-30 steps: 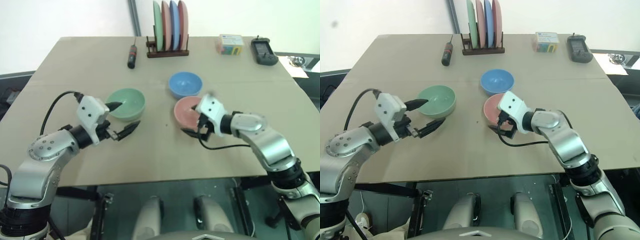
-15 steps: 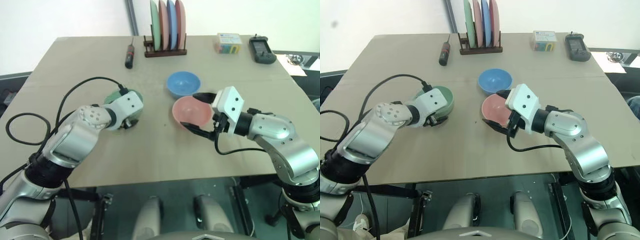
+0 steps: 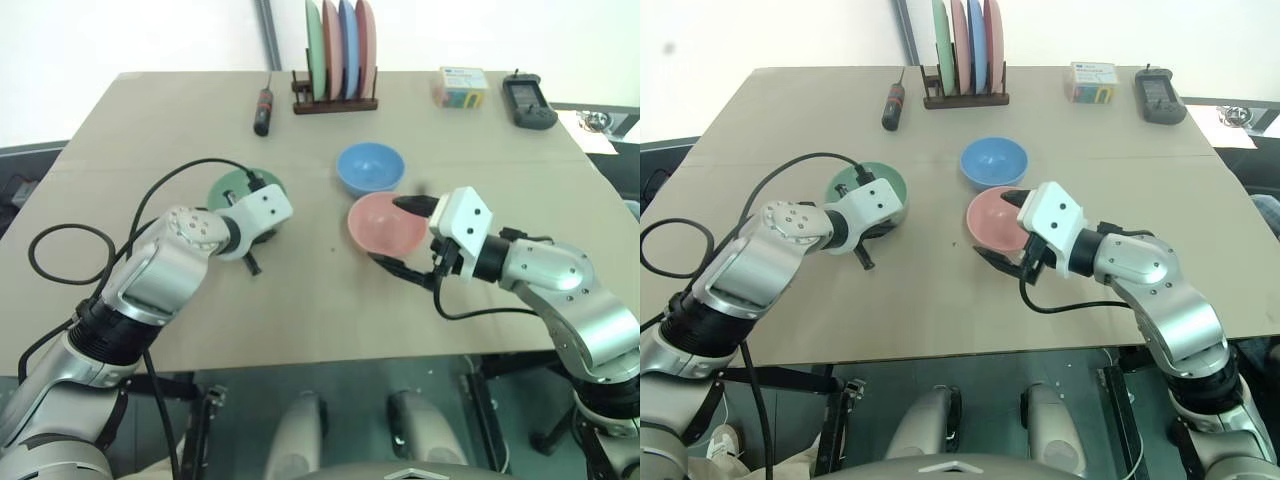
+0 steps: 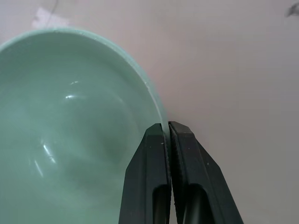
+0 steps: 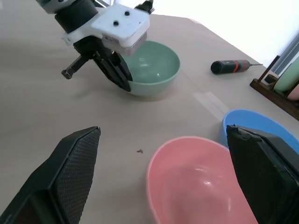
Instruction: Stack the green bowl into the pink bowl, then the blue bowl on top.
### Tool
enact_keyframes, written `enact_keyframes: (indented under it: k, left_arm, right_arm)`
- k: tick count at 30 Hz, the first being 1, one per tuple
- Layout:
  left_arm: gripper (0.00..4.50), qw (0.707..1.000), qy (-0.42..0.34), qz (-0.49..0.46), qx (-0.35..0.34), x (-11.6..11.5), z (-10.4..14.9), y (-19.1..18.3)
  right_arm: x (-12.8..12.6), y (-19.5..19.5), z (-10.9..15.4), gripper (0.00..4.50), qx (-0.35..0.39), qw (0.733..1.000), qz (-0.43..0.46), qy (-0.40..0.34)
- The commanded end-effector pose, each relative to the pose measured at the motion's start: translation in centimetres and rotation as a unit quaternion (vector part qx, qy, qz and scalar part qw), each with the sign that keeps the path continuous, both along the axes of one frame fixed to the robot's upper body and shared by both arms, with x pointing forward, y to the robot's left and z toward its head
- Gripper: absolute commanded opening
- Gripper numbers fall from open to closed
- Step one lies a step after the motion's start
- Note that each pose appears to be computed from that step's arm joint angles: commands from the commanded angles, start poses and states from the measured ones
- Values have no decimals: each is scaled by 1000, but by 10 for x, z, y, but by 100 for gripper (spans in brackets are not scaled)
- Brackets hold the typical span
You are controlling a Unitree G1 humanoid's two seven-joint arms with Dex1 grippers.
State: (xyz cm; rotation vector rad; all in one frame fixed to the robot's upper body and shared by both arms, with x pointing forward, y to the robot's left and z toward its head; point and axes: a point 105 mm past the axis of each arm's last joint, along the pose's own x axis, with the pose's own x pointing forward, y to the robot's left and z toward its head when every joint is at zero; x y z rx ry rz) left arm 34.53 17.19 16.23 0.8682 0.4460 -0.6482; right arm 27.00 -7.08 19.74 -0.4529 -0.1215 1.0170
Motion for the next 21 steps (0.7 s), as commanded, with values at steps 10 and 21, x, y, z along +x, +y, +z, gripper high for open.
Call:
enact_keyframes:
  k: [10, 21]
  left_arm:
    - [9, 935, -38, -349, -42, -19, 49, -116]
    - [96, 900, 14, -435, -25, -12, 37, -136]
  right_arm:
    - [-58, -92, -4, 450, 20, 990, -135, -28]
    - [-81, -108, 5, 450, 60, 976, -206, -40]
